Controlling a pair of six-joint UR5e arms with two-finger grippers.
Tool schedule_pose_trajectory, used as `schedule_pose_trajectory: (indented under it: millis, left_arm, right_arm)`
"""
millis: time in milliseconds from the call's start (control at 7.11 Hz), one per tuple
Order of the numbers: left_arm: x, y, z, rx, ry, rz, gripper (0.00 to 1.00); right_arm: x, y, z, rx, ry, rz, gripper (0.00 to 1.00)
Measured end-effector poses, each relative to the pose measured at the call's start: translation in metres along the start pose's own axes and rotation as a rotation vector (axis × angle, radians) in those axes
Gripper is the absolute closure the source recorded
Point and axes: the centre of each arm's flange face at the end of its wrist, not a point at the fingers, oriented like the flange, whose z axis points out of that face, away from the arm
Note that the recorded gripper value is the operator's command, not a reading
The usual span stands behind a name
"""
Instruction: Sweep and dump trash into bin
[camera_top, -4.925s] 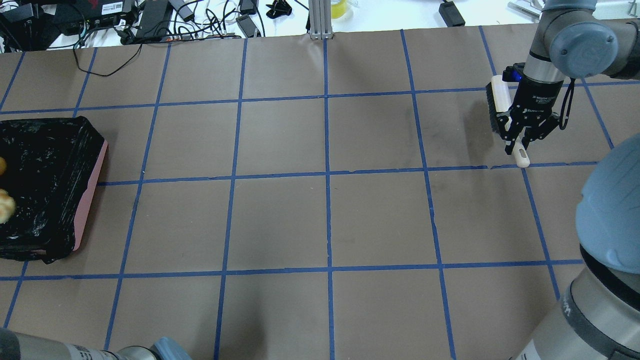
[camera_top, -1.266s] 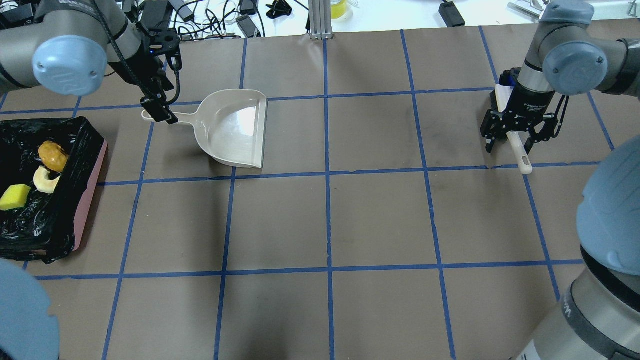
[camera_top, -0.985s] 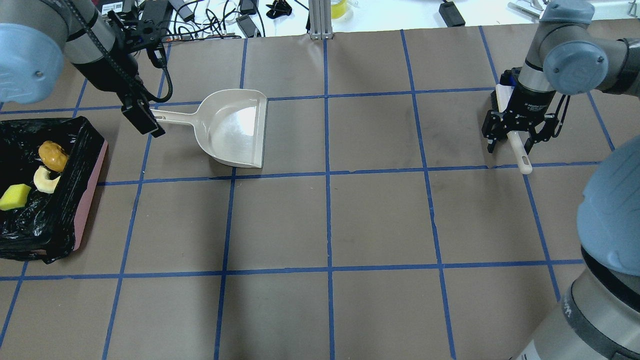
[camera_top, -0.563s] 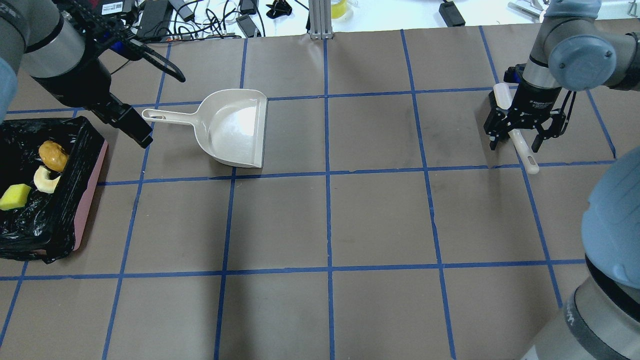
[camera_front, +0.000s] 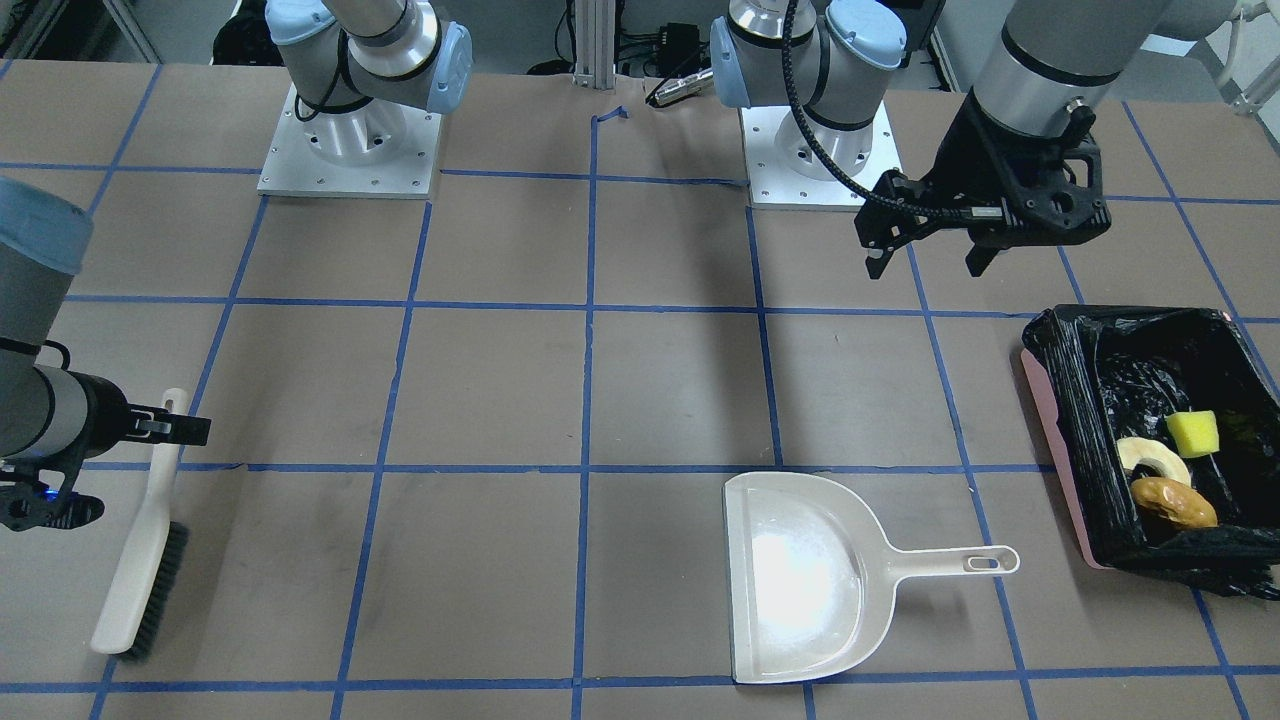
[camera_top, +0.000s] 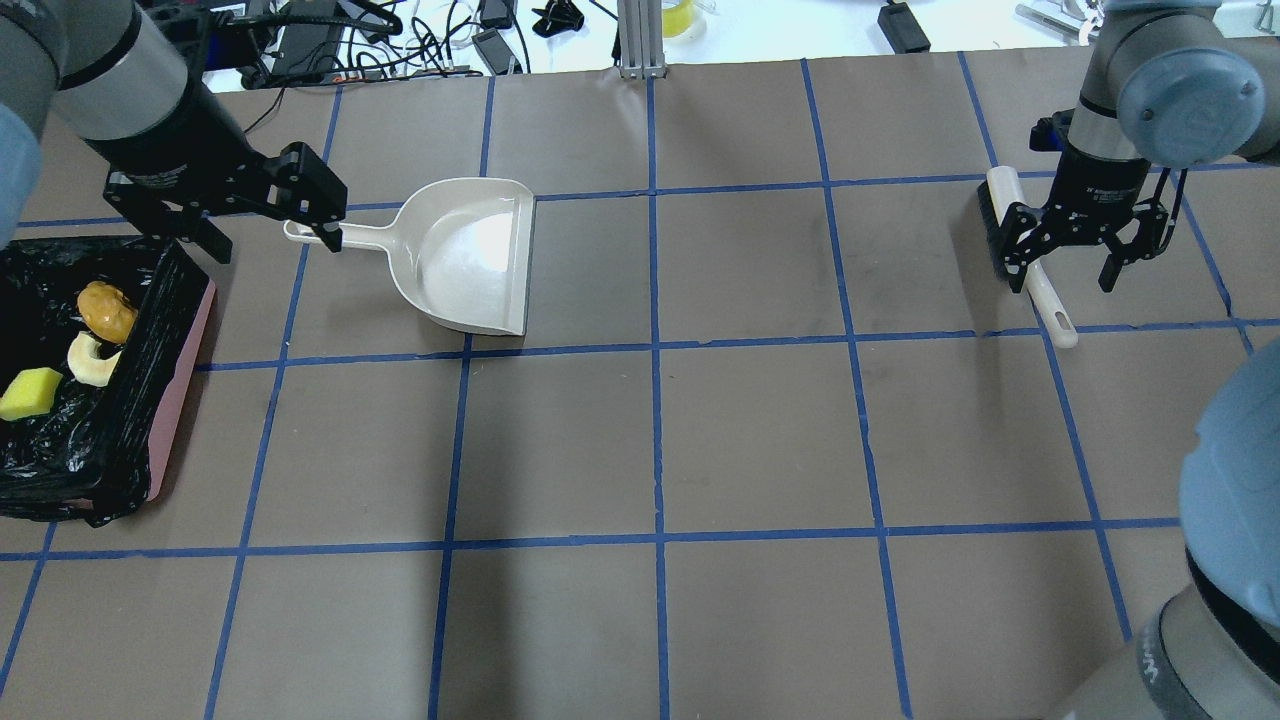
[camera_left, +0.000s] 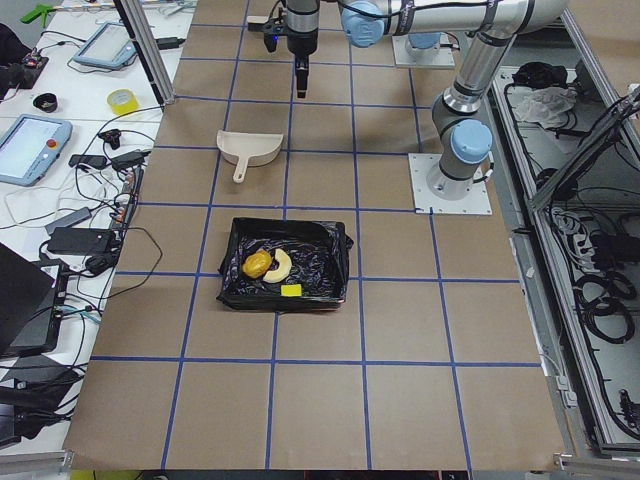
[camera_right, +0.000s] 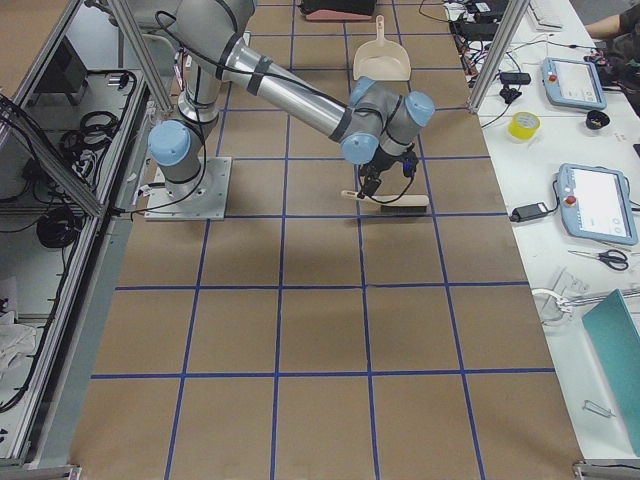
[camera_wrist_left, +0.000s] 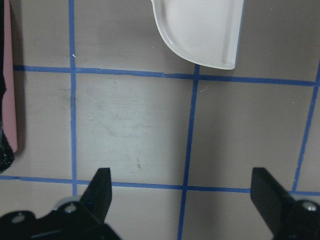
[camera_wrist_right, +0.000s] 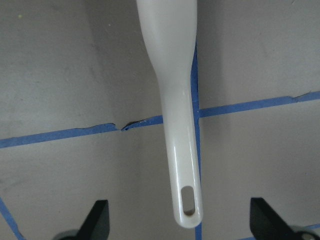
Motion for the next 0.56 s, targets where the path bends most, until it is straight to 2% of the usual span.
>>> schedule_pose_trajectory:
  millis: [281, 563]
  left_arm:
    - [0.041, 0.009, 0.003, 0.005, 0.009, -0.005, 0.0]
    - [0.05, 0.013, 0.002, 0.008, 0.011, 0.004, 0.0]
  right_arm:
    - [-0.025, 0.024, -0.057, 0.129, -0.034, -0.057, 0.0]
    - [-0.092, 0.044, -0.112, 0.26, -0.021, -0.162, 0.0]
